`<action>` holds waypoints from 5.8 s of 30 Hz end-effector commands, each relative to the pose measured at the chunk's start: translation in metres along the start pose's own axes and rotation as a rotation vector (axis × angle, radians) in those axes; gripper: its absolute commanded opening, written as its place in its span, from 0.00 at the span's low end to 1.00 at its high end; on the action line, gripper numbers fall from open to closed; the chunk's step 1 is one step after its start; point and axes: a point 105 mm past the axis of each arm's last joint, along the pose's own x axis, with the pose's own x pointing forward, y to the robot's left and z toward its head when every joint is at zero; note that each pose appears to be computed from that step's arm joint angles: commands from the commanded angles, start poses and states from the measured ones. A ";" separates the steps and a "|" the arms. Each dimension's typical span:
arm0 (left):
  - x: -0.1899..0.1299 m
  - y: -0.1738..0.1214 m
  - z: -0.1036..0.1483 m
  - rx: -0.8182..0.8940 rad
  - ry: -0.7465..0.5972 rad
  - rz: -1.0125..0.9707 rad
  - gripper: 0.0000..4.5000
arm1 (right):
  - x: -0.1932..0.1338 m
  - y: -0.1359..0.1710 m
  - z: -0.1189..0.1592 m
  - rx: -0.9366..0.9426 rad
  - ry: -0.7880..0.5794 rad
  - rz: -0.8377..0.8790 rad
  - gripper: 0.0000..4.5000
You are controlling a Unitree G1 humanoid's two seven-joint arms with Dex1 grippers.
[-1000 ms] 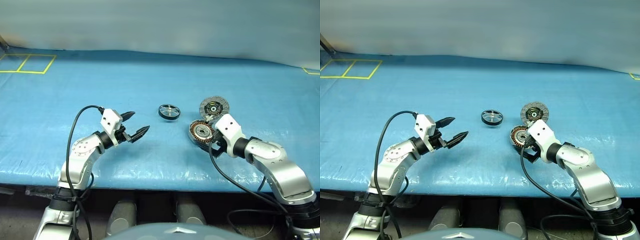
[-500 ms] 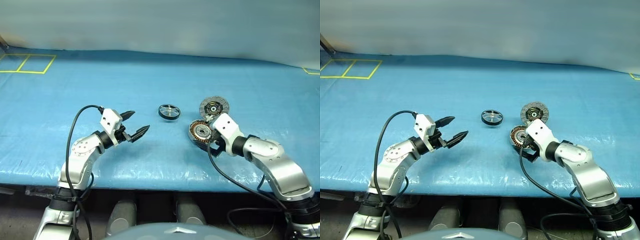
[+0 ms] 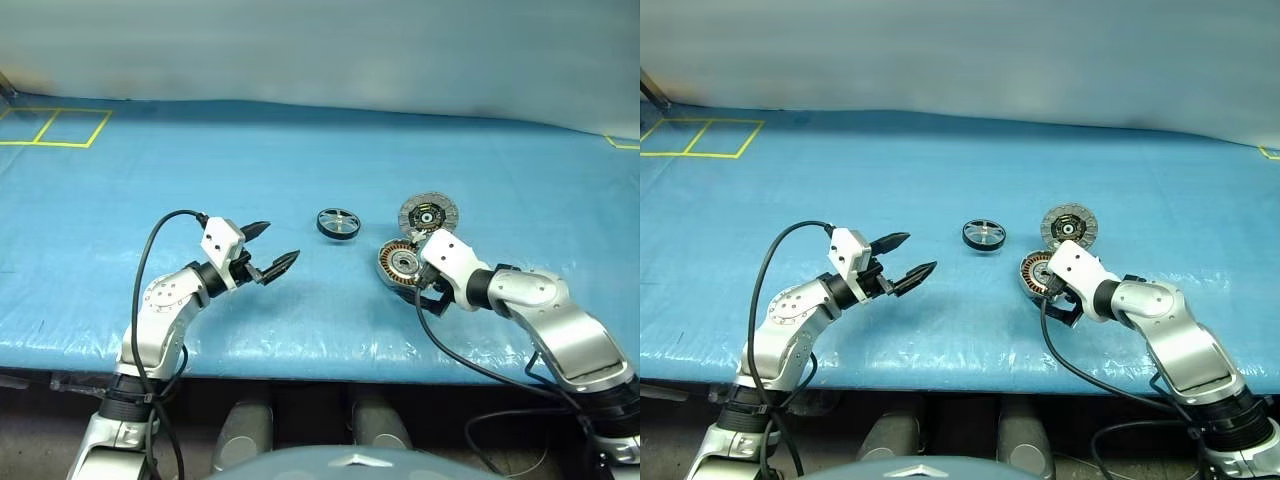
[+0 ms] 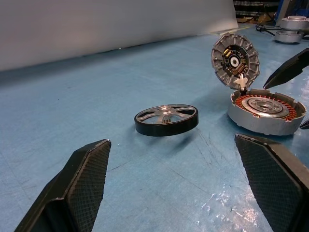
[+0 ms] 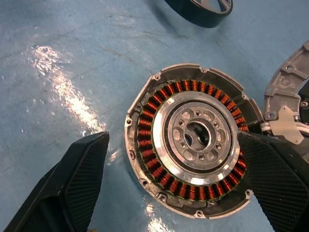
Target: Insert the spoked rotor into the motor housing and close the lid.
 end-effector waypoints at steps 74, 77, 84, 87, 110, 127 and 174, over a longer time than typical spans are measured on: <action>-0.029 0.011 -0.004 0.028 0.012 0.141 1.00 | 0.030 0.086 0.092 -0.410 -0.196 0.423 0.44; -0.030 0.010 -0.005 0.026 0.015 0.145 1.00 | 0.037 0.090 0.095 -0.391 -0.201 0.427 0.44; -0.033 0.012 -0.005 0.027 0.021 0.157 1.00 | 0.046 0.100 0.102 -0.355 -0.219 0.448 0.44; -0.033 0.012 -0.005 0.028 0.021 0.160 1.00 | 0.054 0.099 0.101 -0.336 -0.204 0.436 0.44; -0.041 0.018 -0.003 0.057 0.038 0.166 1.00 | 0.030 0.091 0.123 -0.154 -0.396 0.353 0.84; -0.033 0.070 -0.007 0.074 0.088 0.400 1.00 | 0.019 0.064 0.070 0.164 -0.368 0.099 0.84; 0.018 0.067 -0.071 -0.084 0.264 0.386 0.66 | 0.030 0.061 0.057 0.183 -0.305 0.048 0.85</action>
